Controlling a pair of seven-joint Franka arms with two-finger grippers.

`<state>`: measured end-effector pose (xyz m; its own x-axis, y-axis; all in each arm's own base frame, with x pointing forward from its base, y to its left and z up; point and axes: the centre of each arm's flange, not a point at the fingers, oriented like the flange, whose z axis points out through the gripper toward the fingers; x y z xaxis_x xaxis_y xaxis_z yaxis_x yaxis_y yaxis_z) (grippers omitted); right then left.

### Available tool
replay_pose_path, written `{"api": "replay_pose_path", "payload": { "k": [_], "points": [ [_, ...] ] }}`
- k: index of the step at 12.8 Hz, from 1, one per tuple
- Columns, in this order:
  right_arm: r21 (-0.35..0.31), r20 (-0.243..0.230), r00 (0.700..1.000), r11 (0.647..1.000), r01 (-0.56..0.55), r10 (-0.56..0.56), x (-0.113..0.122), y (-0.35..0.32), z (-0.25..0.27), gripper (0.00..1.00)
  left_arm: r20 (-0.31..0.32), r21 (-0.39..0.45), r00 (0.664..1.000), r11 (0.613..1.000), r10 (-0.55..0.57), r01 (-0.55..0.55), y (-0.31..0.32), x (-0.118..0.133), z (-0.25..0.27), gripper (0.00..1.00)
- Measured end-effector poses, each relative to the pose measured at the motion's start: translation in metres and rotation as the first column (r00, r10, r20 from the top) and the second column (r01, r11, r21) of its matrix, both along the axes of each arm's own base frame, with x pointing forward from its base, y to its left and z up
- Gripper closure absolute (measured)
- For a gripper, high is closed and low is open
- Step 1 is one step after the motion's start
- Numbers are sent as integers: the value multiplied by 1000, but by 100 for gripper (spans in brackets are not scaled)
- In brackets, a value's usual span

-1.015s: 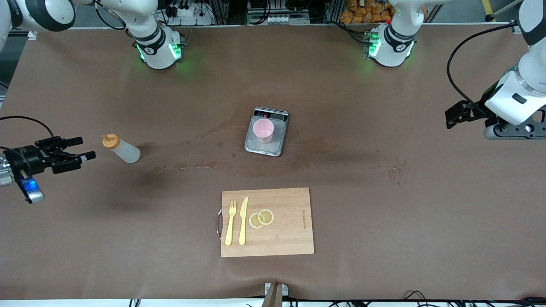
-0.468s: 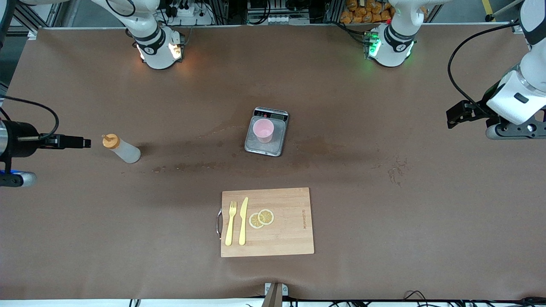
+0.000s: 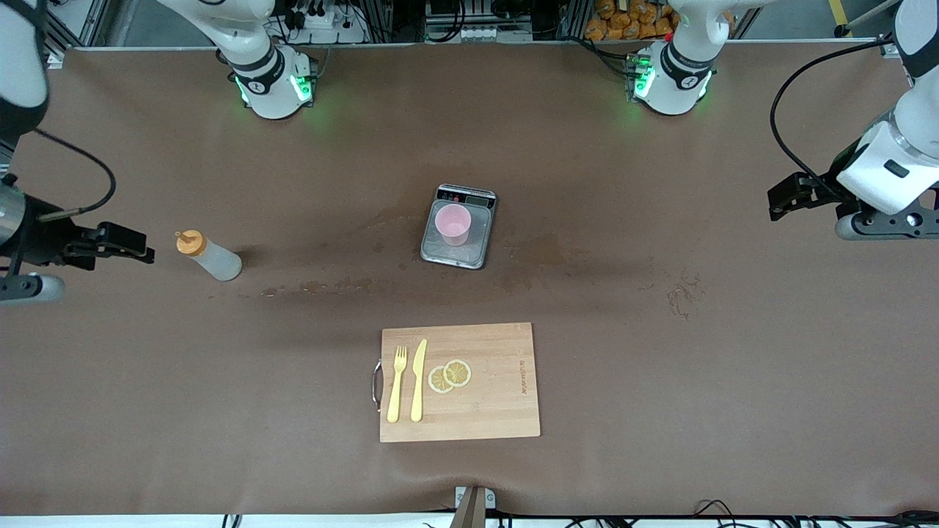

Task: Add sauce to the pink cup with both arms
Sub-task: 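Open the right gripper and withdraw it from the bottle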

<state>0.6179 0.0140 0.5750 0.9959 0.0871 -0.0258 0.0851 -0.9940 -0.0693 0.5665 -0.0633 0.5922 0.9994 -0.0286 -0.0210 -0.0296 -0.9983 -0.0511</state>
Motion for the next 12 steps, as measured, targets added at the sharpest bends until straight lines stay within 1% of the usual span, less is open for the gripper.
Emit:
{"api": "replay_pose_path", "payload": {
  "k": [2, 3, 5, 7, 9, 11, 12],
  "points": [
    [-30, 25, 1000, 1000, -5, 6, -30, 9, -3, 0, 0, 0, 1000, 1000, 0, 0, 0, 0, 0, 0],
    [-36, 43, 999, 999, -3, 4, -36, 9, 3, 0, 0, 0, 1000, 1000, 0, 0, 0, 0, 0, 0],
    [-38, 83, 997, 999, 2, 1, -38, 7, 23, 0, -1, 0, 1000, 1000, 0, 0, 0, 0, 0, 0],
    [-35, 106, 994, 999, 2, 2, -38, 8, 42, 0, 0, 0, 1000, 1000, 1, -1, 1, 0, 0, 0],
    [-29, 112, 994, 1000, 7, -4, -40, 33, 49, 0, -1, 0, 1000, 1000, 2, -2, 7, 1, 0, 0],
    [-21, 108, 993, 998, 52, -50, -46, 81, 49, 0, -2, 0, 1000, 1000, -1, 1, 12, 1, 0, 0],
    [-19, 106, 993, 998, 58, -56, -48, 95, 49, 0, -2, 0, 1000, 1000, 0, 0, 13, 1, 0, 0]
  ]
}}
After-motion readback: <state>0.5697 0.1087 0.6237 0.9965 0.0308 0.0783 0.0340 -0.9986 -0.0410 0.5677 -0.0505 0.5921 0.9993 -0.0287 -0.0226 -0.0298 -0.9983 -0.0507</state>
